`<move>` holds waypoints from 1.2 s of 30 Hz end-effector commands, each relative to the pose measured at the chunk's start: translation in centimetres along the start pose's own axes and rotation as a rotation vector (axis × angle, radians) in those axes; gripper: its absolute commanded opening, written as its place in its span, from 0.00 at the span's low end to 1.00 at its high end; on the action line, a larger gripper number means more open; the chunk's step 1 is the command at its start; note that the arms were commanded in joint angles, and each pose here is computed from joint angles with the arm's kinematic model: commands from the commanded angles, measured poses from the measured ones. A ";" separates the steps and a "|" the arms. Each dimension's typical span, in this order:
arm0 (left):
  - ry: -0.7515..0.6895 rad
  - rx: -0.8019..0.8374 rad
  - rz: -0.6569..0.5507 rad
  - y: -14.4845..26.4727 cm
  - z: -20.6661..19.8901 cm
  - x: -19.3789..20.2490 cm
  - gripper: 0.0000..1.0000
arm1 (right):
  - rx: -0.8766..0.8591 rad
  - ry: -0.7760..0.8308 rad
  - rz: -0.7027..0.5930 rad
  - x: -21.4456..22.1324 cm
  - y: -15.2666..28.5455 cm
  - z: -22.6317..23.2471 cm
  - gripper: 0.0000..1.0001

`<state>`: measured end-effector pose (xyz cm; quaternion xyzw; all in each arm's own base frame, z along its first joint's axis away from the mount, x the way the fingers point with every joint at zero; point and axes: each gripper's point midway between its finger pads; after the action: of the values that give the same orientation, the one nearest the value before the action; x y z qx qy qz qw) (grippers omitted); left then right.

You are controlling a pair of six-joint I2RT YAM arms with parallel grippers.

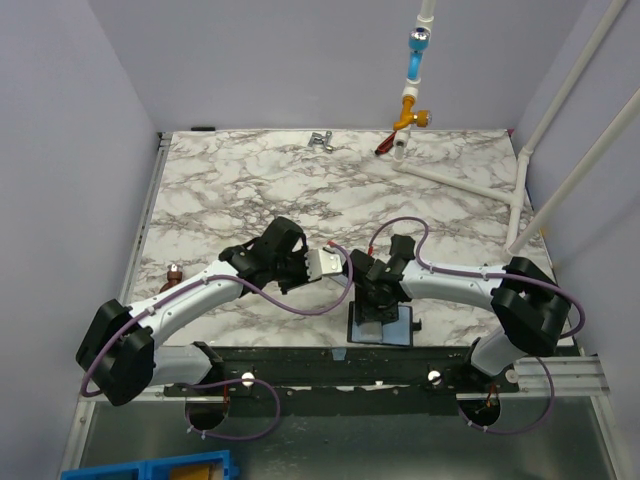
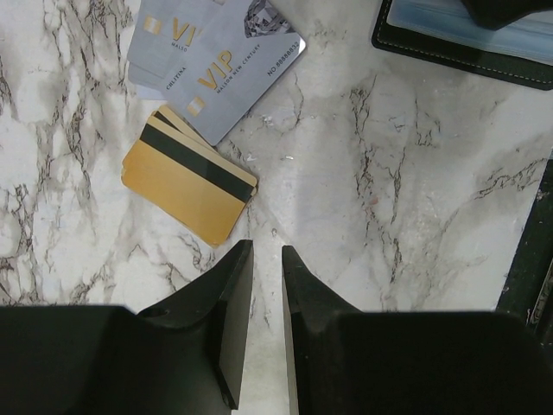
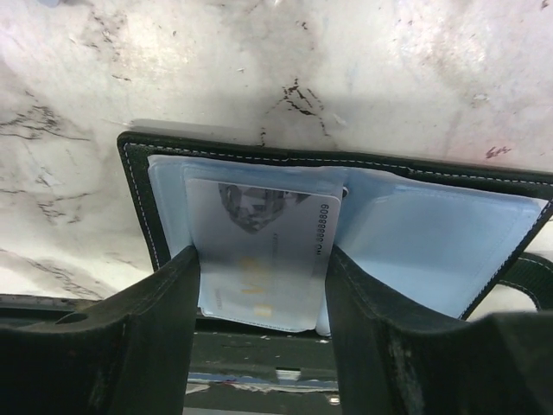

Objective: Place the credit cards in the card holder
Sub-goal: Insert the credit card into the card holder.

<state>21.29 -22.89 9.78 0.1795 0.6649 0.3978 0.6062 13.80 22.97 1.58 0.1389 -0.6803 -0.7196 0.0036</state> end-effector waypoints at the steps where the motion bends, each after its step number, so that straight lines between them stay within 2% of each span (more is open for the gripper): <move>1: -0.016 0.025 -0.017 0.3 -0.6 -0.2 0.22 | -0.007 -0.020 -0.040 -0.7 -1.1 1.3 0.47; 3: -0.017 0.023 -0.013 0.3 -0.5 -0.1 0.22 | -0.008 -0.027 -0.056 -1.1 -0.8 1.4 0.38; 6: -0.017 0.026 -0.011 0.2 -0.5 -0.2 0.22 | -0.020 -0.033 -0.087 -1.8 -0.1 1.7 0.37; 8: -0.017 0.026 -0.010 0.2 -0.4 -0.3 0.22 | -0.029 -0.032 -0.104 -2.2 0.3 1.8 0.41; 11: -0.017 0.026 -0.010 0.3 -0.4 -0.5 0.22 | -0.019 -0.020 -0.092 -2.1 0.4 1.7 0.62; 15: -0.017 0.028 -0.010 0.3 -0.4 -0.5 0.22 | -0.024 -0.015 -0.072 -1.4 0.6 1.4 0.71; 20: -0.020 0.028 -0.004 0.3 -0.3 -0.5 0.22 | -0.041 -0.025 -0.057 -0.6 0.8 1.2 0.73; 25: -0.019 0.033 -0.001 0.3 -0.4 -0.5 0.22 | -0.057 -0.025 -0.074 -1.1 1.5 1.6 0.65; 29: -0.024 0.033 0.007 0.3 -0.4 -0.4 0.22 | -0.082 -0.015 -0.094 -1.5 2.7 2.1 0.63; 36: -0.027 0.037 0.010 0.3 -0.3 -0.5 0.22 | -0.107 0.038 -0.047 -0.2 2.6 3.1 0.74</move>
<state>20.66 -22.30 9.51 0.1996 0.6639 0.3970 0.6014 13.68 24.03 3.37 0.1493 -0.6555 -0.7402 -0.0132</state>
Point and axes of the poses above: each gripper's point midway between its finger pads, its own y axis back along the fingers, its own z axis along the line the jaws close on, x = y × z, and after that the axes turned 11 degrees about y, right-handed
